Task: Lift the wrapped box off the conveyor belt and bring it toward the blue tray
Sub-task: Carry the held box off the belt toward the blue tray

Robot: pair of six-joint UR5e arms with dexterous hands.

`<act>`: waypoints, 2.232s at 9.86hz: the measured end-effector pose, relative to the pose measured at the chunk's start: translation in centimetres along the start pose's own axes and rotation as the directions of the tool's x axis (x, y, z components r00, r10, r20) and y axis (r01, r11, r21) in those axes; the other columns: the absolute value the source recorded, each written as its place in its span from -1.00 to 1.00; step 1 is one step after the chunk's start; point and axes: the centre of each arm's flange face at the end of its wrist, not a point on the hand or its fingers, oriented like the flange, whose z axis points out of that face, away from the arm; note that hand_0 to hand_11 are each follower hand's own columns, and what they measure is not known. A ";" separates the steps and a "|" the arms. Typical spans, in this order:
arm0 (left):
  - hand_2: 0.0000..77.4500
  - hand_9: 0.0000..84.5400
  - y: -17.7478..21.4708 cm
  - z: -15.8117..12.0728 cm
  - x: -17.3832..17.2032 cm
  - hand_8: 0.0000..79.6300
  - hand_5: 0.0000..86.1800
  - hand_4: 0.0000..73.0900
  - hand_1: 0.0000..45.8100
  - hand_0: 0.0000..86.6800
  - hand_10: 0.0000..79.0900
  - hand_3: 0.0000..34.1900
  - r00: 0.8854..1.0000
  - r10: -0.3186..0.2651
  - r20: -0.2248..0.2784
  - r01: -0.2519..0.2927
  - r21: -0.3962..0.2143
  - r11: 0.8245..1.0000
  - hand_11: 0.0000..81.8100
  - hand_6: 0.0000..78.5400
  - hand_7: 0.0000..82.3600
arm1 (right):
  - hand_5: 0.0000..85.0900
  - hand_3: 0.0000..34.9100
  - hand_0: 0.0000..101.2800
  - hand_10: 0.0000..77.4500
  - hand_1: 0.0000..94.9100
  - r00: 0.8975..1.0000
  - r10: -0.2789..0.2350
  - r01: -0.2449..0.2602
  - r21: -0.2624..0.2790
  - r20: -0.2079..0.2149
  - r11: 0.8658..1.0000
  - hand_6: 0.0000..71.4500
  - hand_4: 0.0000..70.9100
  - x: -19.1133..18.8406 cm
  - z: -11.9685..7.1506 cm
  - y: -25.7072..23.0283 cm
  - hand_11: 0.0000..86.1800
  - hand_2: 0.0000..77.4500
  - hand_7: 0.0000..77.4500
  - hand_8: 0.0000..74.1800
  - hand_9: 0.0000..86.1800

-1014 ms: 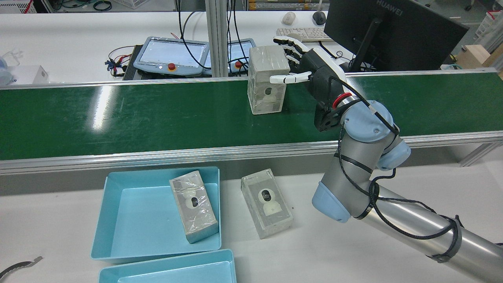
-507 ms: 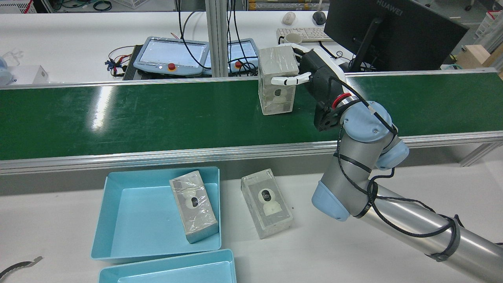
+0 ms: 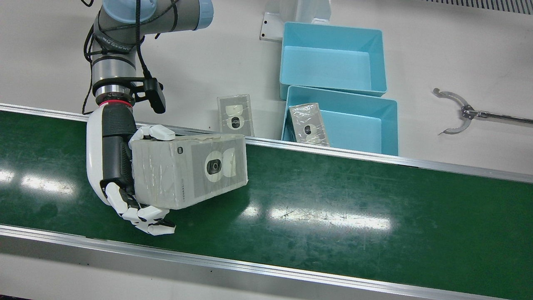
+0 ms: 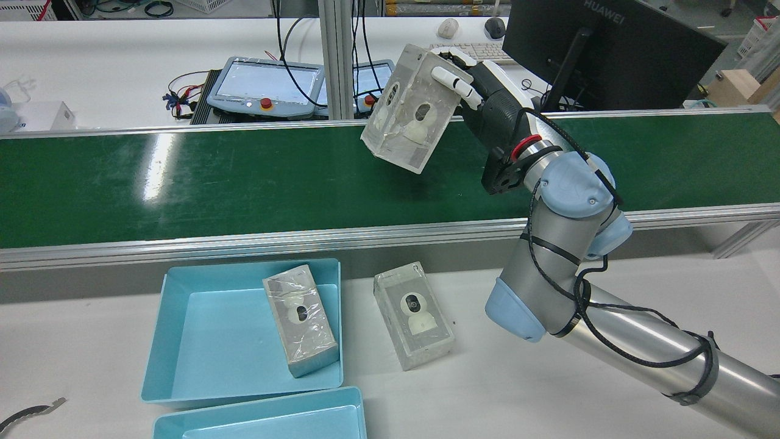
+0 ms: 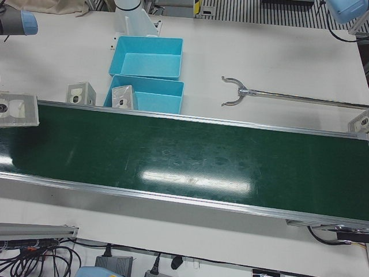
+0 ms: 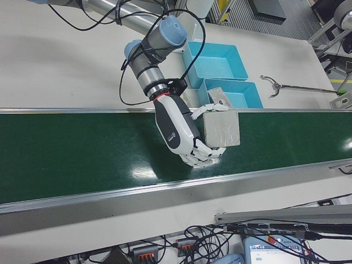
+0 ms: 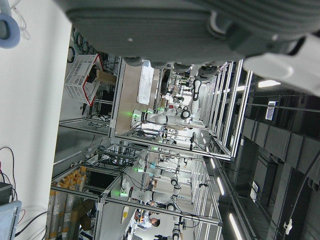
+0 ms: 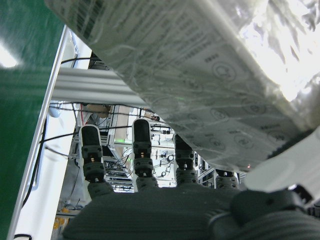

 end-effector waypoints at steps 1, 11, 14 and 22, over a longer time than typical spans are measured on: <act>-0.99 -0.99 0.0 0.0 0.0 -1.00 -0.99 -1.00 -1.00 -1.00 -1.00 -1.00 1.000 0.000 0.000 0.000 0.000 1.000 -1.00 -1.00 -0.99 | 0.03 0.69 -0.22 -0.55 -0.93 1.000 0.022 -0.022 -0.035 -0.006 0.999 -0.33 -0.46 0.7 -0.3 1.5 -0.38 -0.27 0.31 -0.50 -0.25; -0.97 -1.00 0.0 0.0 0.0 -0.99 -0.99 -1.00 -1.00 -1.00 -0.99 -1.00 1.000 0.000 0.000 0.000 0.000 1.000 -1.00 -1.00 -0.99 | 0.04 0.59 -0.13 -0.72 -0.93 0.957 0.206 -0.247 -0.198 -0.205 0.949 -0.54 -0.46 14.6 -6.2 15.0 -0.65 -0.27 0.21 -0.82 -0.68; -0.99 -1.00 0.0 0.0 0.0 -0.99 -0.99 -1.00 -1.00 -1.00 -0.99 -1.00 1.000 0.000 0.000 0.000 0.000 1.000 -1.00 -1.00 -0.99 | 0.04 0.73 -0.14 -0.79 -0.90 0.947 0.220 -0.268 -0.198 -0.236 0.943 -0.73 -0.46 16.3 -7.2 15.9 -0.71 -0.27 -0.23 -0.99 -0.89; -0.99 -1.00 0.0 0.0 0.0 -0.99 -0.99 -1.00 -1.00 -1.00 -1.00 -1.00 1.000 0.000 0.000 0.000 0.000 1.000 -1.00 -1.00 -0.99 | -0.41 0.75 -0.11 -0.83 -0.76 0.940 0.230 -0.282 -0.195 -0.251 0.939 -0.85 -0.23 17.1 -7.7 16.4 -0.76 -0.45 -0.37 -1.00 -0.91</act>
